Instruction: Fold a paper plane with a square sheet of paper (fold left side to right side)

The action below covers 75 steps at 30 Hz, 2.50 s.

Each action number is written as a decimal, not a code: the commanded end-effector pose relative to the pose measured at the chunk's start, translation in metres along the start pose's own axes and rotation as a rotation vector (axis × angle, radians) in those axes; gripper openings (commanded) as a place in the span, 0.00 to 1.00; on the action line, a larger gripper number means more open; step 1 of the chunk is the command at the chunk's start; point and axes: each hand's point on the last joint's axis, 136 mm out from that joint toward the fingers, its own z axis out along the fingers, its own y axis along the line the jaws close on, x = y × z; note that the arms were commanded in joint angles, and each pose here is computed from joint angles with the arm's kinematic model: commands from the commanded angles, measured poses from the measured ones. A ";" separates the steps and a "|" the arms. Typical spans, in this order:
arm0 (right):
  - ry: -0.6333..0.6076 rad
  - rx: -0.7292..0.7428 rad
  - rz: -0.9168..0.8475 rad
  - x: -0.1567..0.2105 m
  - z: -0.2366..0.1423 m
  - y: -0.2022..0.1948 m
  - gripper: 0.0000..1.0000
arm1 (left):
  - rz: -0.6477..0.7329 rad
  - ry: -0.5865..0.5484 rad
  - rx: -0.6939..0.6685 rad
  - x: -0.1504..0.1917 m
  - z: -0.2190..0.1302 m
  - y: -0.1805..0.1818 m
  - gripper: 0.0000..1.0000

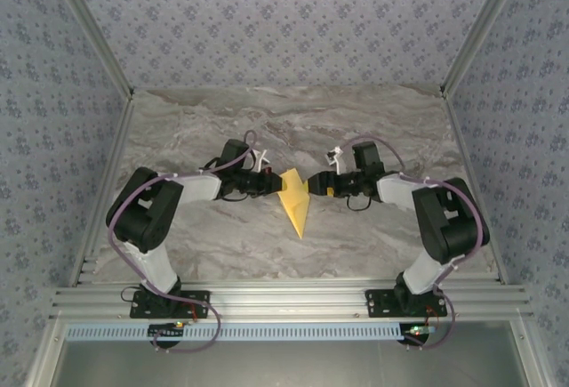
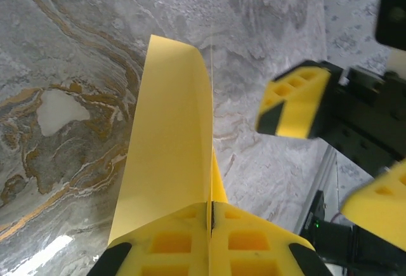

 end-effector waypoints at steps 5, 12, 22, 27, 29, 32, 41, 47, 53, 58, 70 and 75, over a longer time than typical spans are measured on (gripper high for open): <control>-0.009 -0.133 -0.077 -0.025 0.013 0.004 0.70 | 0.086 0.079 0.135 0.015 -0.002 -0.019 0.00; 0.027 -0.207 -0.053 -0.021 0.021 0.002 0.61 | 0.090 0.092 0.146 0.017 -0.001 -0.018 0.00; 0.050 -0.195 -0.023 -0.010 0.019 -0.004 0.39 | 0.084 0.113 0.152 0.020 0.003 -0.012 0.00; 0.068 -0.194 -0.023 -0.005 0.017 -0.002 0.28 | 0.077 0.123 0.152 0.020 0.006 -0.008 0.00; 0.068 -0.185 -0.022 -0.004 0.016 -0.003 0.21 | 0.077 0.124 0.151 0.020 0.007 -0.007 0.00; 0.069 -0.182 -0.018 -0.004 0.015 -0.002 0.13 | 0.072 0.128 0.146 0.019 0.009 -0.004 0.00; 0.081 -0.161 -0.008 0.002 0.010 -0.003 0.19 | 0.070 0.140 0.138 0.016 0.012 0.001 0.00; 0.100 -0.173 0.007 0.007 0.010 -0.001 0.22 | 0.065 0.150 0.132 0.018 0.013 0.005 0.00; 0.117 -0.159 0.015 0.009 0.011 -0.002 0.10 | 0.064 0.151 0.133 0.017 0.014 0.005 0.03; 0.111 -0.099 0.037 0.007 0.009 -0.008 0.00 | 0.084 0.120 0.093 0.009 0.008 0.003 0.29; 0.067 0.107 0.174 0.008 -0.008 -0.002 0.00 | 0.222 -0.078 -0.180 0.001 -0.065 -0.017 0.53; 0.007 0.174 0.269 0.003 -0.015 -0.002 0.00 | 0.320 -0.046 -0.233 0.039 -0.069 -0.043 0.52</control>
